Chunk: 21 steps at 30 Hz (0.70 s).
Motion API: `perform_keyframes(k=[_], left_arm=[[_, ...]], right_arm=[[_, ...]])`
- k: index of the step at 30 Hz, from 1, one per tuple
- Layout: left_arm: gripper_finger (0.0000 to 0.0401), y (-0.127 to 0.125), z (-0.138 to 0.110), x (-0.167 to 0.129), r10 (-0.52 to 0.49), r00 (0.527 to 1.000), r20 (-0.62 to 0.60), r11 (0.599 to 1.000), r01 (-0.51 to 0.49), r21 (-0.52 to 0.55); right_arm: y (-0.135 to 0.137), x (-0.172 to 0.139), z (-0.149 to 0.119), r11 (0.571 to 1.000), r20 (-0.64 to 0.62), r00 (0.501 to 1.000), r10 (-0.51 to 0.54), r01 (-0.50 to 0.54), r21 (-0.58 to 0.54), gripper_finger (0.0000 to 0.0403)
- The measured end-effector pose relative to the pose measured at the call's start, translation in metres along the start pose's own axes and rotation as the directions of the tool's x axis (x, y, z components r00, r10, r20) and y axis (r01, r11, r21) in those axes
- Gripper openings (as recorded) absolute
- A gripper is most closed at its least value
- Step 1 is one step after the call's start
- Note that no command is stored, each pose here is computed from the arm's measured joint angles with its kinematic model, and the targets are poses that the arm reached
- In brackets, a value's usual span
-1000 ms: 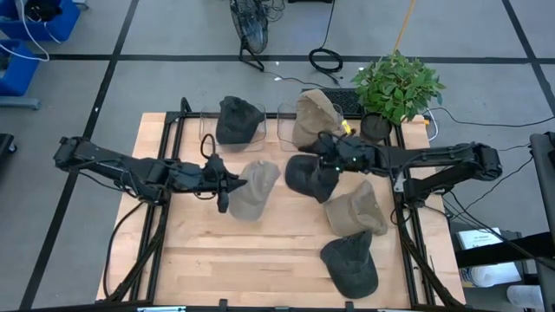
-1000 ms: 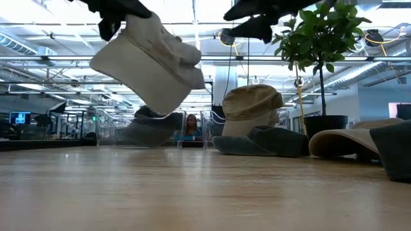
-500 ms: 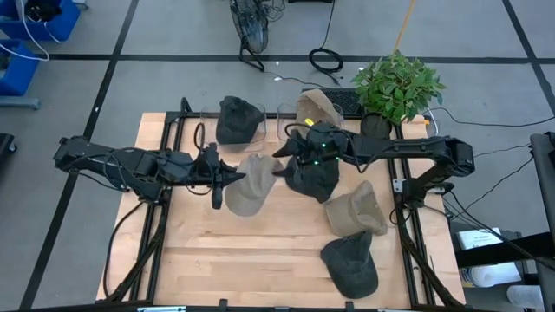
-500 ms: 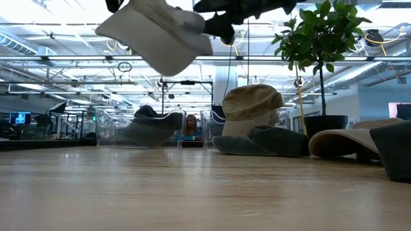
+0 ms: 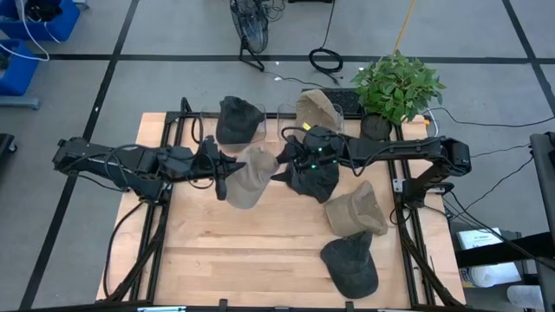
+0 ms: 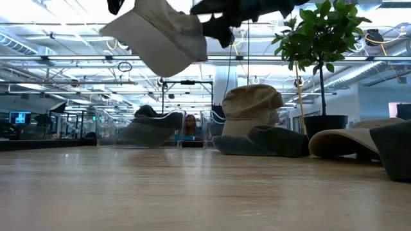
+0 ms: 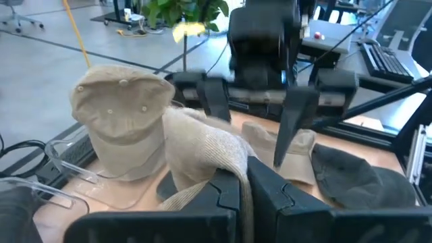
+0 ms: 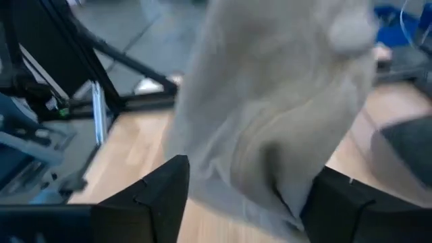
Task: Pick & Place hat
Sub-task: Put the brown cap into the right transparent bin
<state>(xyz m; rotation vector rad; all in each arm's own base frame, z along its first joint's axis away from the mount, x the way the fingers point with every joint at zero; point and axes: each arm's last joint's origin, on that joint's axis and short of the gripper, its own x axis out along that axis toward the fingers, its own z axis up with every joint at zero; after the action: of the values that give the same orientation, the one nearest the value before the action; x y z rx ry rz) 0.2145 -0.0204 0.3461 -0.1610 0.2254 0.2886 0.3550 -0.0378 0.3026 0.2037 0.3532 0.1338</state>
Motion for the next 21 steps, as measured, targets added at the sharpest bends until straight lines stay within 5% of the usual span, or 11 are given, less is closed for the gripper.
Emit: perform_keyframes(k=[5,11,21], left_arm=[[0.0007,-0.001,-0.002,0.006,-0.004,1.0,-0.012,1.0,0.004,-0.003],[0.0055,-0.004,-0.007,0.014,0.003,0.999,-0.047,0.999,-0.005,-0.053],[0.0154,-0.002,-0.02,0.014,0.007,0.986,-0.167,0.999,-0.014,-0.043]], right_arm=[[-0.003,0.008,-0.003,1.0,0.012,1.0,-0.001,0.001,0.001,0.0161],[-0.004,0.018,-0.01,0.997,-0.01,1.0,0.005,-0.006,-0.079,0.0021],[-0.003,0.001,-0.004,0.986,-0.027,0.99,-0.141,0.138,-0.091,0.0006]])
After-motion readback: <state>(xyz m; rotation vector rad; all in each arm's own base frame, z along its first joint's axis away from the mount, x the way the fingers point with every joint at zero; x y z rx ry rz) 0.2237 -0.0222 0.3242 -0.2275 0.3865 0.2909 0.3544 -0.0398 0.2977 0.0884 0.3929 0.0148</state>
